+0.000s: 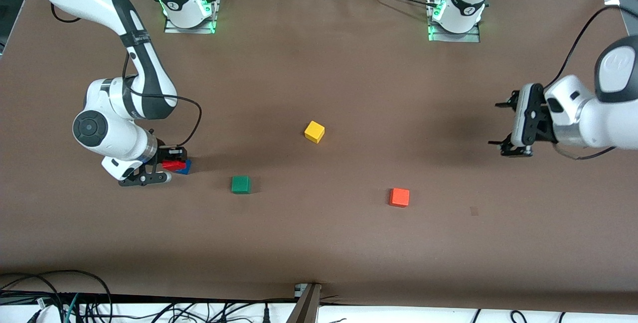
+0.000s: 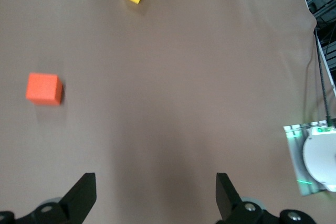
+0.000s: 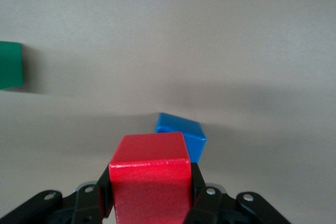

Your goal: Pass red block to right arm, stack on blue

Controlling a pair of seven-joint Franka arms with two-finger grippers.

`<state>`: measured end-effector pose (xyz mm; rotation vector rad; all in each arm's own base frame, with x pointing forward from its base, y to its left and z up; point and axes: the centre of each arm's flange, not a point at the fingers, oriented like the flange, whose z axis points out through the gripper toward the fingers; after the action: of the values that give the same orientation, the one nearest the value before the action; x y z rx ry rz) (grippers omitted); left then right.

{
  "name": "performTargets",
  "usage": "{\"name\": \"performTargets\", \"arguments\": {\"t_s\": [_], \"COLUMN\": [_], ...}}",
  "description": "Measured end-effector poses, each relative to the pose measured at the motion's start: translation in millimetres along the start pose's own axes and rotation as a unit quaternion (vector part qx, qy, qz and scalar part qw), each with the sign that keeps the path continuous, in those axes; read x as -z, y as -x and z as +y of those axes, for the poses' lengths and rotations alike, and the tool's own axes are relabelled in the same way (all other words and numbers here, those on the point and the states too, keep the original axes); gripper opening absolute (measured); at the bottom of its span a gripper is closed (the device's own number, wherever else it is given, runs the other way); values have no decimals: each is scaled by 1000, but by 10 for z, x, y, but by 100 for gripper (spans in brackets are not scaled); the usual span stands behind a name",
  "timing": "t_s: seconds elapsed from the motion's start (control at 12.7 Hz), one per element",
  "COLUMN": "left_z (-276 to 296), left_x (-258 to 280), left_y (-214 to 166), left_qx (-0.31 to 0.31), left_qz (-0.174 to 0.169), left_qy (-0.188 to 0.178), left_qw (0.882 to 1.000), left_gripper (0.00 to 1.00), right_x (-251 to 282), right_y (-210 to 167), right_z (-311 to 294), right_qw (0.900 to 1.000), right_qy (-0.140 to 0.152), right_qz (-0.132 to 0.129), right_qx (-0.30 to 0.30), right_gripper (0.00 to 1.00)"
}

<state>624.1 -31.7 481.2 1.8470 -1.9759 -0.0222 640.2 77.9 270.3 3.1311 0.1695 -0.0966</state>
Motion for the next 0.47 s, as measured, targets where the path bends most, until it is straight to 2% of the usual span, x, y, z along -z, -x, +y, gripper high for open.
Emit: {"name": "performTargets", "arguments": {"t_s": [0.24,0.47], "left_z": [261,410], "left_x": [290,463], "left_y": [-153,-285], "left_qx": [55,108], "left_qz": [-54,-79], "left_qy": [-20,-44], "left_qw": [997,990], "left_gripper": [100,100], "right_x": [-77,-147], "right_y": [-9,-16], "right_z": [150,151], "right_qw": [1000,1000], "right_qy": [2,2], "right_qz": [-1,-2], "right_qx": [-6,-7], "right_gripper": [57,57]}}
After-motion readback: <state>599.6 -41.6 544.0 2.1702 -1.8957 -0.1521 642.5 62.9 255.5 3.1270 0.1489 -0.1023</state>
